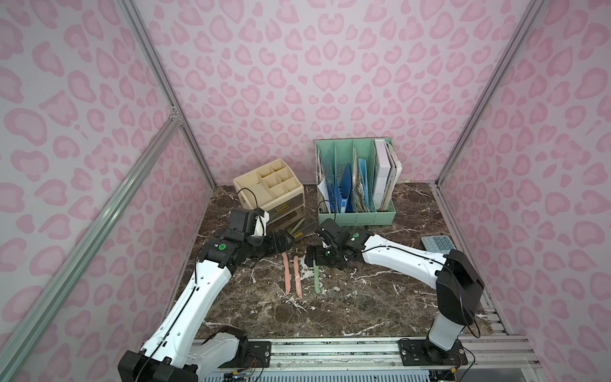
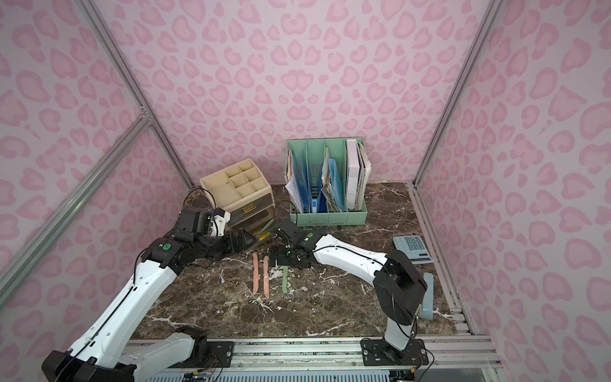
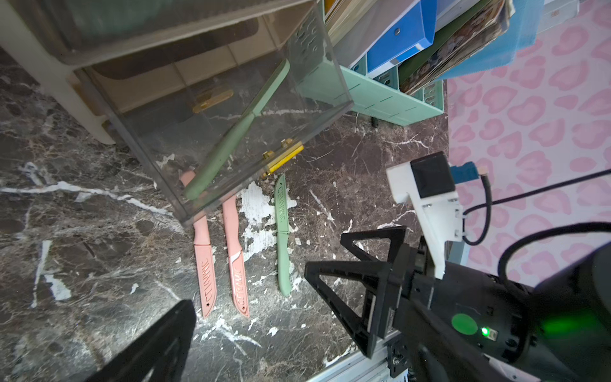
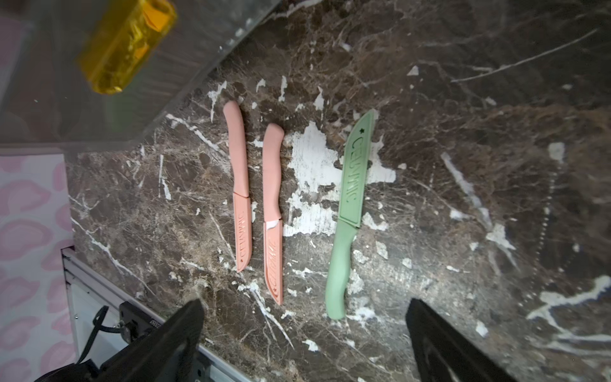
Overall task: Place the fruit knives into the drawer by color
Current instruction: Pick up the fruit knife from the center of the board.
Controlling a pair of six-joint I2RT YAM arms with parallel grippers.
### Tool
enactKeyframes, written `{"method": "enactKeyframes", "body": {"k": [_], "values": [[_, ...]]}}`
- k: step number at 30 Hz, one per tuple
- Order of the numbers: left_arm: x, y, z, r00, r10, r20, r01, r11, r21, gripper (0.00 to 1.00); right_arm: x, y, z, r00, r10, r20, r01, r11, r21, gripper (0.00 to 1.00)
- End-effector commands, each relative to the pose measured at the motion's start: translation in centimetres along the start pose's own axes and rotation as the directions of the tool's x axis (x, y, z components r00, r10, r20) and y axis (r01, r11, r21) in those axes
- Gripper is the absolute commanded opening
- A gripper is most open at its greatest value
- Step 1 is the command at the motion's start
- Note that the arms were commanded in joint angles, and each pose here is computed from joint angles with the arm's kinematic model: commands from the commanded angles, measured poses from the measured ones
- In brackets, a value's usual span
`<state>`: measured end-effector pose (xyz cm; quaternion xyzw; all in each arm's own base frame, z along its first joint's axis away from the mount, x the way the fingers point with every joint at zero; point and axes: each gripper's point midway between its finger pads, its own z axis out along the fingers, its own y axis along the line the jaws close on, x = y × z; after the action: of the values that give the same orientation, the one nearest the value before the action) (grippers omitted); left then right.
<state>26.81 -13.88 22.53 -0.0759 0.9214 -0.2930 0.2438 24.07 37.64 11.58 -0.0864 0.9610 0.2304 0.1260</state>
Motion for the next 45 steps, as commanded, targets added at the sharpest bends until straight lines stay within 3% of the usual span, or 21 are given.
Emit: {"method": "enactKeyframes", "body": {"k": [1,14,29,35,45], "values": [[0.6,0.1,0.1,1.000,0.020,-0.006,-0.020,1.000,0.009,0.99,0.1,-0.6,1.0,0.999,-0.035,0.019,0.034,0.998,0.055,0.95],[2.2,1.3,0.4,1.000,0.012,-0.024,-0.012,1.000,-0.007,0.99,3.1,-2.6,5.6,0.993,-0.099,-0.069,0.110,0.976,0.186,0.79],[2.6,1.6,0.5,1.000,-0.004,-0.026,0.004,1.000,-0.009,0.99,4.2,-3.3,7.8,0.984,-0.149,-0.096,0.170,0.946,0.275,0.46],[2.5,1.5,0.5,1.000,-0.001,-0.026,0.000,1.000,-0.007,0.99,4.7,-4.5,8.9,0.981,-0.151,-0.120,0.182,0.930,0.319,0.41],[2.4,1.6,0.8,1.000,0.000,-0.029,0.000,1.000,-0.010,0.99,4.7,-5.1,8.9,0.981,-0.151,-0.119,0.183,0.924,0.336,0.09]]}}
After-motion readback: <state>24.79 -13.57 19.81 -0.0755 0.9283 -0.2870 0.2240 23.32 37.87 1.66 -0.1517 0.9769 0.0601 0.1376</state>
